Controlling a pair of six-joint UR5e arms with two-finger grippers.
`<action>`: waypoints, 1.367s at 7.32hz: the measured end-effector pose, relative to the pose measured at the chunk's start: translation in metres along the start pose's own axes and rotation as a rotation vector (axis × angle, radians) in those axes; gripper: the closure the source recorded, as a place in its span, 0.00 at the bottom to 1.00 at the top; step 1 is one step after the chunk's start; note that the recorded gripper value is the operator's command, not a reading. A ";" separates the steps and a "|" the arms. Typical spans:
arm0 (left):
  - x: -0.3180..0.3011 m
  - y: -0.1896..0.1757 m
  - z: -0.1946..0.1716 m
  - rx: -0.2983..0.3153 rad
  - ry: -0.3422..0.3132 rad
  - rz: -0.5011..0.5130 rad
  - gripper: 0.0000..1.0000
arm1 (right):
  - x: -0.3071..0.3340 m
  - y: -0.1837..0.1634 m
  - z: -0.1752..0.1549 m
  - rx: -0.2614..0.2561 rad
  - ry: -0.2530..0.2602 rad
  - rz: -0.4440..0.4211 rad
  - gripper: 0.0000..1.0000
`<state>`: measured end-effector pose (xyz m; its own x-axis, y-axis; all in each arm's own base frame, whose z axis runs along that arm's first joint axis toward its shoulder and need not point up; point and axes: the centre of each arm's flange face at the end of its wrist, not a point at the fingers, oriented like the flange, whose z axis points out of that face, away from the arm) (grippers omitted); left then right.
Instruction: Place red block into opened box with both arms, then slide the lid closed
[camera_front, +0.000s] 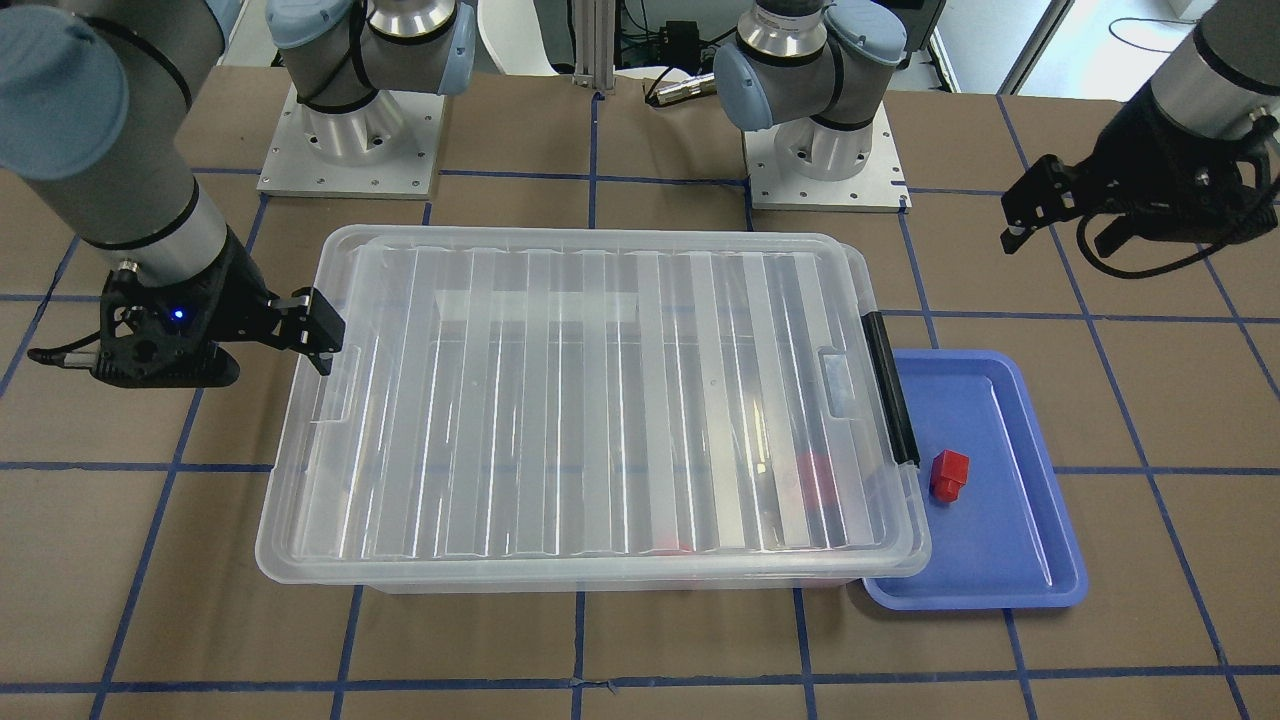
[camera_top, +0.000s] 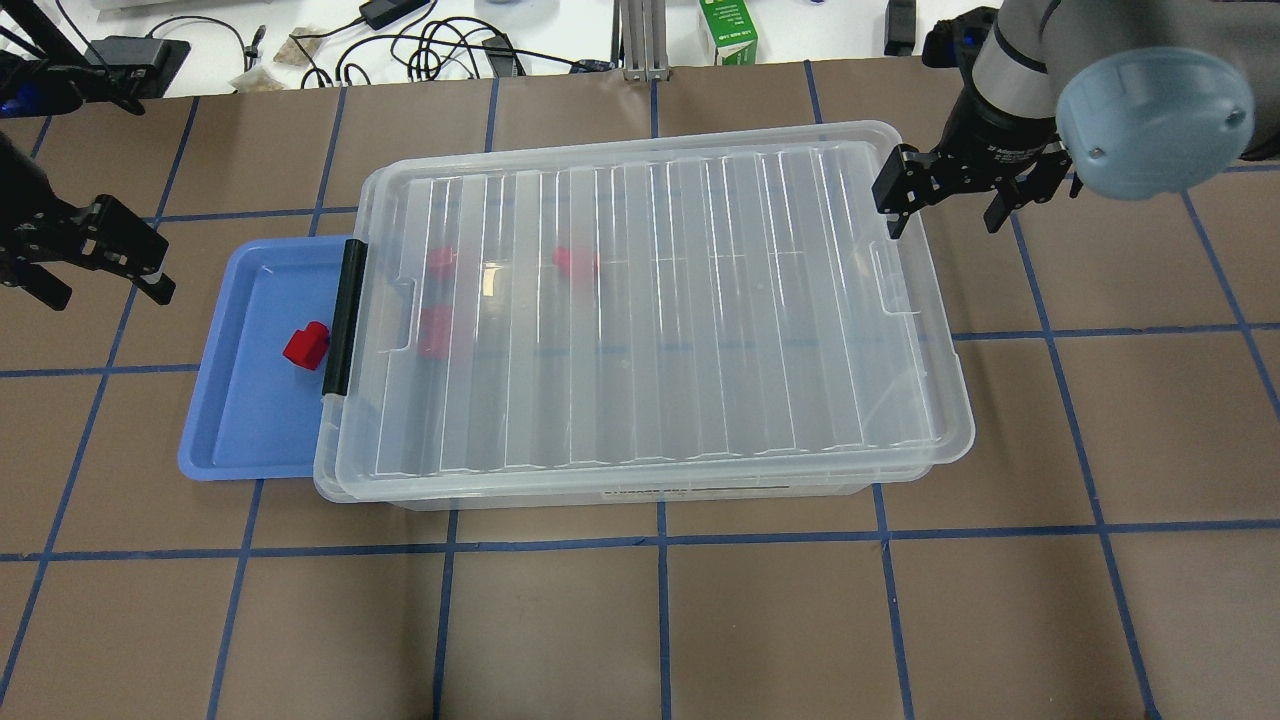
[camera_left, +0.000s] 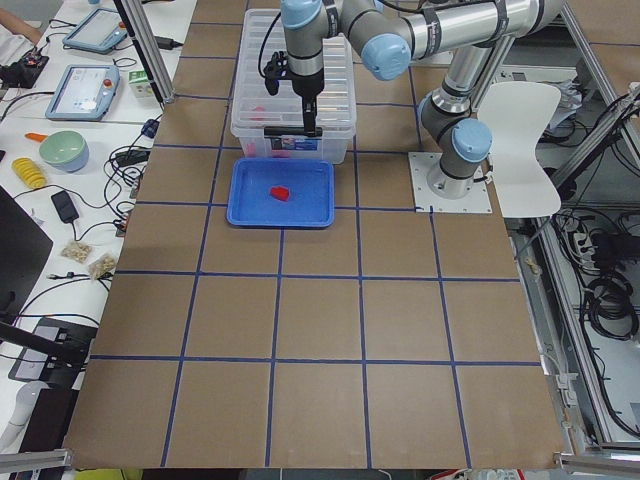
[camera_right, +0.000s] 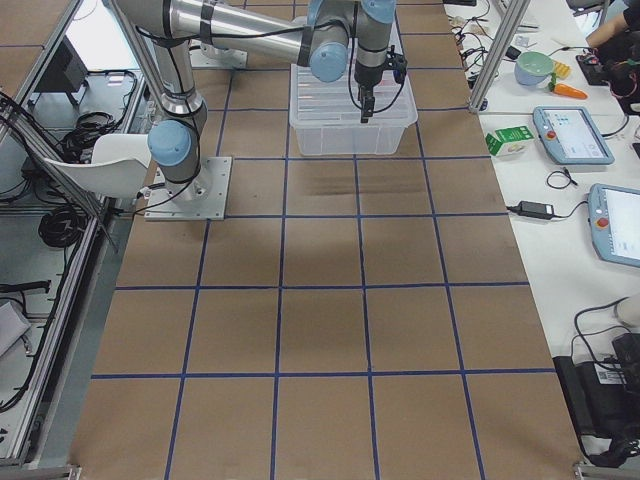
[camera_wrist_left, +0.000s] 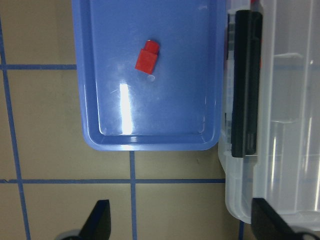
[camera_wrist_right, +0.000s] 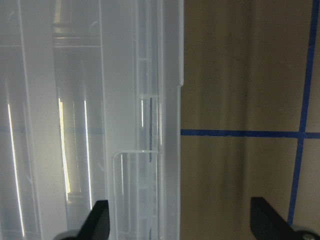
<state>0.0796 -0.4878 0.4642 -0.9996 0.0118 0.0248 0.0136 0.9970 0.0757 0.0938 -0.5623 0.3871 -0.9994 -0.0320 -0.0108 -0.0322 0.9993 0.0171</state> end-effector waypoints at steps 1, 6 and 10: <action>-0.016 -0.015 0.020 0.005 -0.001 0.011 0.00 | 0.002 -0.007 0.012 -0.009 0.000 -0.001 0.00; -0.049 -0.078 0.136 0.022 0.006 0.084 0.00 | 0.010 -0.011 0.047 0.034 0.028 -0.025 0.00; -0.049 -0.104 0.192 0.005 0.088 0.109 0.00 | 0.029 -0.012 0.047 0.037 0.055 -0.013 0.00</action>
<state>0.1223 -0.5771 0.2642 -0.9863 0.1132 0.1197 0.1214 0.9906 0.0632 0.0653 -0.5745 0.3401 -0.9980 -0.0454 0.0446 -0.0463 0.9987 -0.0192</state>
